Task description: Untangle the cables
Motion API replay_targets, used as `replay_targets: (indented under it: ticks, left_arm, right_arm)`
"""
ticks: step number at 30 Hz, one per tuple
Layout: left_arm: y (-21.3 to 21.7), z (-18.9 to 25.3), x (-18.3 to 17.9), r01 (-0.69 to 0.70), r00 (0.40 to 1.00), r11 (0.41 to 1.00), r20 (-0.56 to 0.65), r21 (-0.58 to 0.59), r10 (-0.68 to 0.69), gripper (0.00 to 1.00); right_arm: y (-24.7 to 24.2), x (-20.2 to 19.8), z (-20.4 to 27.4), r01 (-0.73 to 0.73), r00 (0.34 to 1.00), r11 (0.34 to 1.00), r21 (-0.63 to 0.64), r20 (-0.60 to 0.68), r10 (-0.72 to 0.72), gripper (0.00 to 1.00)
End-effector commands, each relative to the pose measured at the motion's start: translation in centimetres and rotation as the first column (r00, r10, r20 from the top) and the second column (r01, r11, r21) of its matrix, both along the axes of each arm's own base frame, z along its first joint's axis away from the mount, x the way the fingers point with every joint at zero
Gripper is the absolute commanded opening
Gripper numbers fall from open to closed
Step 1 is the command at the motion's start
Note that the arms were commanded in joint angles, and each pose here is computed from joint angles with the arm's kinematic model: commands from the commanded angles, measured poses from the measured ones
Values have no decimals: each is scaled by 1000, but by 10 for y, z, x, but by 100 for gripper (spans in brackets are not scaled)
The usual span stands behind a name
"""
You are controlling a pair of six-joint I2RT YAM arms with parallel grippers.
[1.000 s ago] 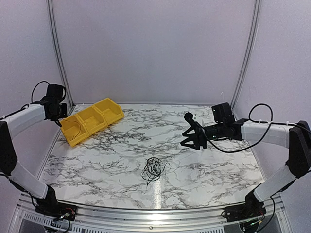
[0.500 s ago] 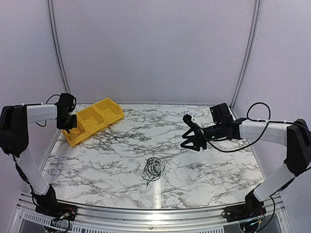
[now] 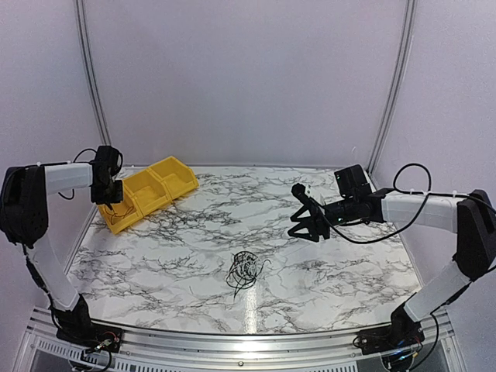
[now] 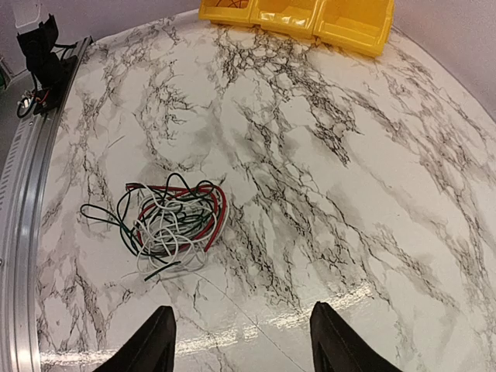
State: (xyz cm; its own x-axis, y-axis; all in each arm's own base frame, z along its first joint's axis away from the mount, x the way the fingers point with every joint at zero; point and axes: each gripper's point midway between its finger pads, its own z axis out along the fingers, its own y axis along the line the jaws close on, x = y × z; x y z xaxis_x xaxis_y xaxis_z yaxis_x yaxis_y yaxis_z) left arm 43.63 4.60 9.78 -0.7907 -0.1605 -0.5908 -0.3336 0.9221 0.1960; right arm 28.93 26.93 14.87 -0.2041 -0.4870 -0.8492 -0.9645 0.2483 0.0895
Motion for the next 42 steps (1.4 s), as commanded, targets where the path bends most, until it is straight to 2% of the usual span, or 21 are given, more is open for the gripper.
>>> replay_targets:
  ticks: [1,6,8,10,11,14,18,23,27,30,32,34,39,42]
  left_arm:
    - [12,46,-4,-57,994,997,93,44,52,42]
    - [17,88,-10,-74,974,996,219,57,60,71]
    - [6,104,-10,-26,958,1000,285,3,24,77]
    - [-12,124,-11,60,926,997,375,-51,-36,96]
    - [-24,137,-13,116,902,991,425,-64,-78,99]
    - [-59,170,-24,265,819,963,538,-47,-199,99]
    - [-84,175,-35,339,789,941,547,-6,-280,99]
    - [-145,172,-39,535,700,844,572,-25,-427,99]
    - [-178,178,-51,621,627,783,612,-19,-482,99]
    - [-179,191,-58,614,580,789,671,13,-462,99]
    - [-165,192,-55,539,603,842,693,11,-395,99]
    - [-158,189,-50,506,638,863,668,12,-383,99]
    - [-156,175,-43,501,686,866,606,7,-401,99]
    - [-167,170,-44,560,679,828,583,-18,-447,99]
  right_arm:
    - [3,7,11,-8,1000,1000,7,23,8,59]
    - [3,8,10,-7,1000,1000,-1,28,7,59]
    - [2,9,9,-5,999,1000,-7,31,5,59]
    - [1,9,8,-5,999,1000,-15,35,6,59]
    - [1,9,8,-7,999,1000,-17,40,7,59]
    - [1,8,6,-11,999,1000,-21,42,11,59]
    - [4,5,2,-28,999,999,-21,30,28,59]
    - [16,-13,-12,-117,993,991,-63,24,119,58]
    - [27,-29,-23,-196,980,975,-103,4,197,57]
    - [33,-33,-34,-206,978,968,-141,-4,208,59]
    - [38,-31,-40,-194,981,969,-153,-28,192,60]
    - [43,-30,-46,-191,981,968,-164,-63,183,60]
    - [54,-41,-64,-237,969,952,-193,-119,217,60]
    - [61,-46,-71,-255,961,948,-192,-157,227,60]
